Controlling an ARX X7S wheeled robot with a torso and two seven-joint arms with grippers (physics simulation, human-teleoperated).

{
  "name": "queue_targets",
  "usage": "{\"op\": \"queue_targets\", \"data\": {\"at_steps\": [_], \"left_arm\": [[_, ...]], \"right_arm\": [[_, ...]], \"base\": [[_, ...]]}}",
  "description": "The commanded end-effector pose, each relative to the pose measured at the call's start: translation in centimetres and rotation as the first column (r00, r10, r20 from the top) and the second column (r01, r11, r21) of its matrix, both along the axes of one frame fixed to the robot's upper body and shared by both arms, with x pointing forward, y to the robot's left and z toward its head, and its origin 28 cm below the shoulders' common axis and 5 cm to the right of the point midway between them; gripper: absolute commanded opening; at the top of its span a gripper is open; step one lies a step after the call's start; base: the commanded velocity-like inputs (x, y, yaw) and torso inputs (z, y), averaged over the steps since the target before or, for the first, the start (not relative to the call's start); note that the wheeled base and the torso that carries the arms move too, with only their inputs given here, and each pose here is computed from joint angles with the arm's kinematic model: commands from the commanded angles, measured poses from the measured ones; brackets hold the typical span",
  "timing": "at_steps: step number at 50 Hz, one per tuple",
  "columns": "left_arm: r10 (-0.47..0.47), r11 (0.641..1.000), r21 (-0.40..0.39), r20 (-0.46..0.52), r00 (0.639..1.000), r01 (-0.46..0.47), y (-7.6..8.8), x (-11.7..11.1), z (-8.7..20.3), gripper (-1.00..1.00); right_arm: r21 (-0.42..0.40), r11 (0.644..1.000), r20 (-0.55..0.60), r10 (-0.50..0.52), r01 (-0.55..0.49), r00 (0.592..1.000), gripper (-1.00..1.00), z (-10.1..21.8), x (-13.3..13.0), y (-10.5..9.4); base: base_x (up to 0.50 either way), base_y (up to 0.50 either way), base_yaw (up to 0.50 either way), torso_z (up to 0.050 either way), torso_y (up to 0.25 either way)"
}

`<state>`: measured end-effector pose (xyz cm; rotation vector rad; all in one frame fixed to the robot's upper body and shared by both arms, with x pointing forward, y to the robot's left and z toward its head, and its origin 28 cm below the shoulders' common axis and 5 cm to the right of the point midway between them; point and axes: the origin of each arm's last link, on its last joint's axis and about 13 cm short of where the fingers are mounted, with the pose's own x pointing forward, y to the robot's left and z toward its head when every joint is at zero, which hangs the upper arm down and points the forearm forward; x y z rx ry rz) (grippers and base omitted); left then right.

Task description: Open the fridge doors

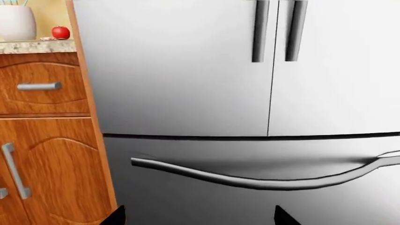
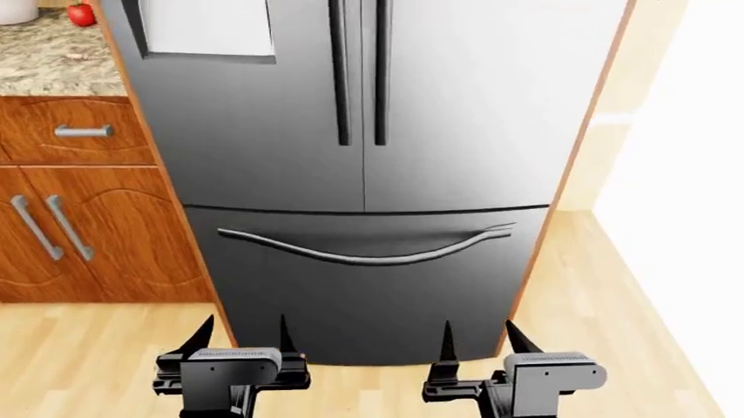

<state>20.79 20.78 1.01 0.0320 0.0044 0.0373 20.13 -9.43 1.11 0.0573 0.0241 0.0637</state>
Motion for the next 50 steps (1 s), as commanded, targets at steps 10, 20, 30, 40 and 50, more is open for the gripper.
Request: {"op": "queue_targets", "data": {"at_steps": [10, 20, 30, 40, 50], "left_arm": [[0.001, 1.000, 0.003, -0.001, 1.000, -0.001, 0.0, 0.0, 0.0, 1.00], [0.000, 1.000, 0.005, -0.001, 1.000, 0.000, 0.0, 0.1, -0.1, 1.00], [0.019, 1.000, 0.014, -0.001, 1.000, -0.018, 0.1, 0.1, -0.1, 1.00], [-0.020, 0.998, -0.054, 0.136, 0.991, 0.027, 0.8, 5.4, 16.4, 1.00], [-0.152, 0.988, 0.058, 0.174, 0.973, 0.144, -4.9, 13.8, 28.1, 1.00]], "right_arm": [[0.000, 1.000, -0.005, 0.010, -0.010, 1.000, 1.00, 0.0, -0.1, 0.1], [-0.004, 1.000, -0.006, 0.011, -0.011, 1.000, 1.00, 0.0, -0.1, 0.1], [-0.021, 1.000, -0.016, 0.010, -0.010, 1.000, 1.00, -0.3, -0.1, 0.1], [-0.039, 0.999, -0.023, 0.012, -0.013, 1.000, 1.00, -0.2, 0.0, 0.2], [-0.034, 0.999, -0.016, 0.016, -0.016, 1.000, 1.00, -0.2, 0.1, 0.1]], "base": [[0.50, 0.00, 0.00, 0.000, 0.002], [0.50, 0.00, 0.00, 0.000, 0.001], [0.33, 0.00, 0.00, 0.000, 0.001], [0.00, 0.00, 0.00, 0.000, 0.002], [0.00, 0.00, 0.00, 0.000, 0.000]]}}
